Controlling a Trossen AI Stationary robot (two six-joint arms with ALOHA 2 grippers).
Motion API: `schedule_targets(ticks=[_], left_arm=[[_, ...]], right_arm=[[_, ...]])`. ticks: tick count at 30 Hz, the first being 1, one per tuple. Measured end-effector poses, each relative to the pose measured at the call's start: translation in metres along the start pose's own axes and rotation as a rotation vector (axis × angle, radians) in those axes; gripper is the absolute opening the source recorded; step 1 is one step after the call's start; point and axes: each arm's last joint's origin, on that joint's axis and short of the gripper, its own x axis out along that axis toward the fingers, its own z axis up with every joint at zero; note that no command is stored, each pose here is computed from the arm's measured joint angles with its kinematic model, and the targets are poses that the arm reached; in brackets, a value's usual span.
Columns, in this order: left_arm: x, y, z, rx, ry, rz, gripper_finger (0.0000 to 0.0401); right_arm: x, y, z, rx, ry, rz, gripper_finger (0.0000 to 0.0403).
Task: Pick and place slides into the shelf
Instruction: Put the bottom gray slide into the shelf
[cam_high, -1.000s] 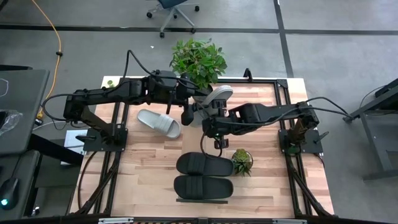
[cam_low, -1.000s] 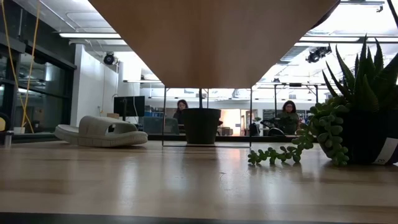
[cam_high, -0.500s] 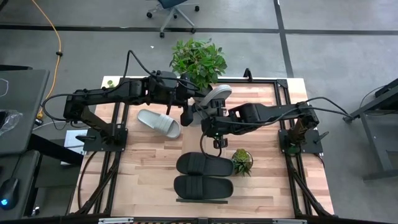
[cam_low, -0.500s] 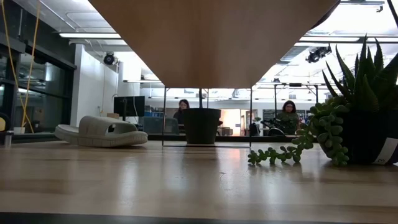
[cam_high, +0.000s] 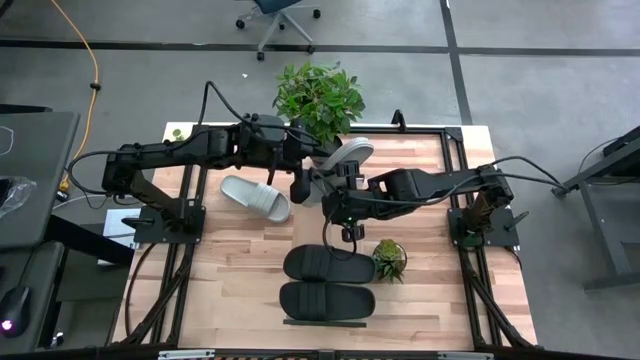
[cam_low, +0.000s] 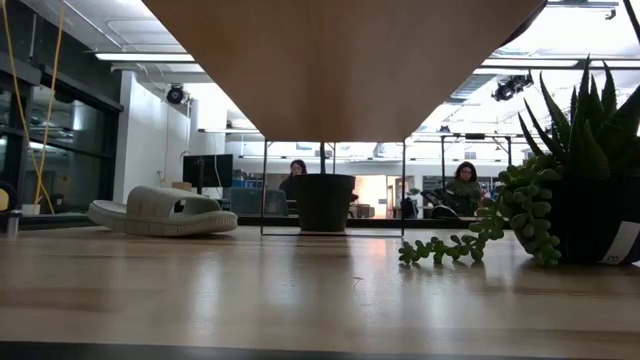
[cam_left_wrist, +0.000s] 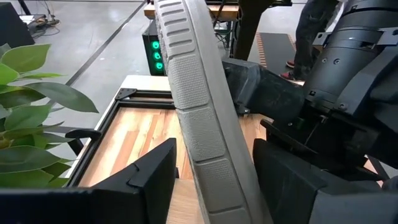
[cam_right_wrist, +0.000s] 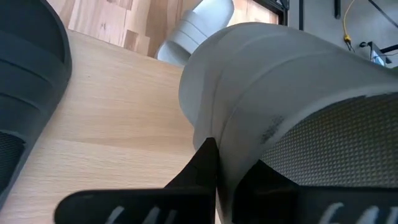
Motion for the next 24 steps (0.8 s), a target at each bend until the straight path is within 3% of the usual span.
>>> schedule_targets(ticks=[12,24], left_arm=[[-0.0002,-0.0001,0.0001,0.021,-0.001,-0.003,0.0033],[-0.0003,-0.0001,0.0002,0.026,-0.001,0.001,0.0039]], right_arm=[[0.0001,-0.0001,-0.0005,-0.002,0.006,-0.009,0.0],[-0.001,0.0017,0.0001,-0.003,0.002,-0.013,0.0008]])
